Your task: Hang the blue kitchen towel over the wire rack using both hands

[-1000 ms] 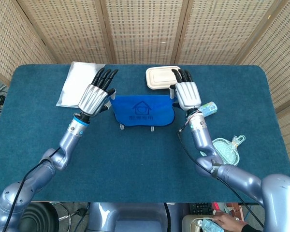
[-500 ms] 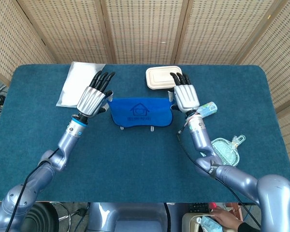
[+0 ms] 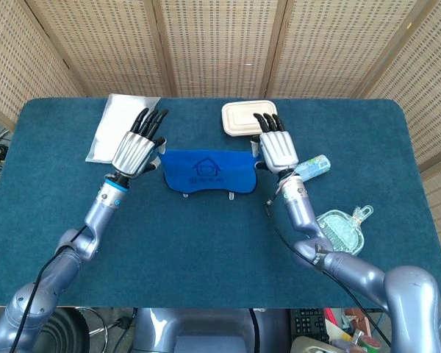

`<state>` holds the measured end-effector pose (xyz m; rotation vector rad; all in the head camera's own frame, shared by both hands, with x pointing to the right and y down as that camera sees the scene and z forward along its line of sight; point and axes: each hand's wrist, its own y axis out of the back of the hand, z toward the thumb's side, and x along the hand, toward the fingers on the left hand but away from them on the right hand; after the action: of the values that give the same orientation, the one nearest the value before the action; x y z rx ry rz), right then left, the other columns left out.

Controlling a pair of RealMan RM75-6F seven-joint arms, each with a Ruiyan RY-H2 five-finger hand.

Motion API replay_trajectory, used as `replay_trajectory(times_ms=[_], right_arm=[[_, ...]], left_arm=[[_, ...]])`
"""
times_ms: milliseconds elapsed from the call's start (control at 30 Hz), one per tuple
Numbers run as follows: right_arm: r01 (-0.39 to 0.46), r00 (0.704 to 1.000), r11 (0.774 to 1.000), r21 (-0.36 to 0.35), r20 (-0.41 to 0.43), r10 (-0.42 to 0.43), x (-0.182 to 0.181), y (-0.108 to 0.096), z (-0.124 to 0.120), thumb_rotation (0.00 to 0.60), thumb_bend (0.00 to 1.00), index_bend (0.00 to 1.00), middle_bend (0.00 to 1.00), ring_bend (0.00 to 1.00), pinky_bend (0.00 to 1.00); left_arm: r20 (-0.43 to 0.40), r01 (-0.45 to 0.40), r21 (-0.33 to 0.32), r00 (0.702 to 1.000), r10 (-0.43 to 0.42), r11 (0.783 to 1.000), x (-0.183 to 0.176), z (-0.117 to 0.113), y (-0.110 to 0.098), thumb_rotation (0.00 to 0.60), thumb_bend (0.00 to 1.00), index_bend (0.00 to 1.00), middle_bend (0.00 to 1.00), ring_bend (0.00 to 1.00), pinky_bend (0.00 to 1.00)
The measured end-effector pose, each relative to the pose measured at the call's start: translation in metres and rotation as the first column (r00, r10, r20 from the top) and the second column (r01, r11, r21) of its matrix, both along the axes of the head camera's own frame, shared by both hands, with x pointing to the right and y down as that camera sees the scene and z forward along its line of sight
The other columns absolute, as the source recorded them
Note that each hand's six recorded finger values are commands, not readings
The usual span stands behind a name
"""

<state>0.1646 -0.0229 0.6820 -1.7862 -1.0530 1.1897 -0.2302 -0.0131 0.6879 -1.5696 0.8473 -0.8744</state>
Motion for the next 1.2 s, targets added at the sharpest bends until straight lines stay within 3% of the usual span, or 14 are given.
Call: replay_trajectory(times_ms=[367,433,533,600,700,867,1200], right_arm=[[0.021,1.000,1.000,0.013,-0.009,-0.021,-0.014,-0.001,0.001,0.600,0.47,0.72,0.09,0.00,0.00],[0.022,1.000,1.000,0.012,-0.010,-0.022,-0.014,-0.001,0.001,0.600,0.45,0.66,0.09,0.00,0.00],[0.023,1.000,1.000,0.000,-0.015,-0.023,-0.013,0.000,0.002,0.600,0.33,0.36,0.03,0.00,0.00],[0.023,1.000,1.000,-0.018,-0.018,-0.023,-0.012,0.001,0.003,0.600,0.23,0.17,0.00,0.00,0.00],[0.019,0.999,0.999,-0.037,-0.028,-0.020,-0.010,0.002,0.004,0.600,0.14,0.03,0.00,0.00,0.00],[0.011,0.999,0.999,-0.034,-0.039,-0.012,-0.007,0.003,0.000,0.600,0.06,0.00,0.00,0.00,0.00],[0.004,0.999,0.999,-0.032,-0.053,-0.005,0.001,0.008,-0.005,0.600,0.05,0.00,0.00,0.00,0.00]], left_arm=[[0.005,0.001,-0.016,1.000,-0.001,1.000,0.001,0.005,0.002,0.600,0.42,0.81,0.00,0.00,0.00],[0.007,-0.001,-0.015,1.000,0.001,1.000,0.001,0.005,0.002,0.600,0.42,0.80,0.00,0.00,0.00],[0.008,0.001,-0.018,1.000,-0.001,1.000,0.000,0.006,0.001,0.600,0.37,0.59,0.00,0.00,0.00],[0.012,0.004,-0.025,1.000,-0.003,1.000,-0.001,0.007,0.001,0.600,0.29,0.39,0.00,0.00,0.00],[0.002,0.002,-0.026,1.000,-0.002,1.000,0.000,0.006,0.001,0.600,0.21,0.21,0.00,0.00,0.00],[-0.002,0.007,-0.029,1.000,-0.007,1.000,-0.003,0.005,0.001,0.600,0.15,0.01,0.00,0.00,0.00],[0.000,0.024,-0.024,1.000,-0.024,0.999,-0.011,0.002,-0.002,0.600,0.14,0.00,0.00,0.00,0.00]])
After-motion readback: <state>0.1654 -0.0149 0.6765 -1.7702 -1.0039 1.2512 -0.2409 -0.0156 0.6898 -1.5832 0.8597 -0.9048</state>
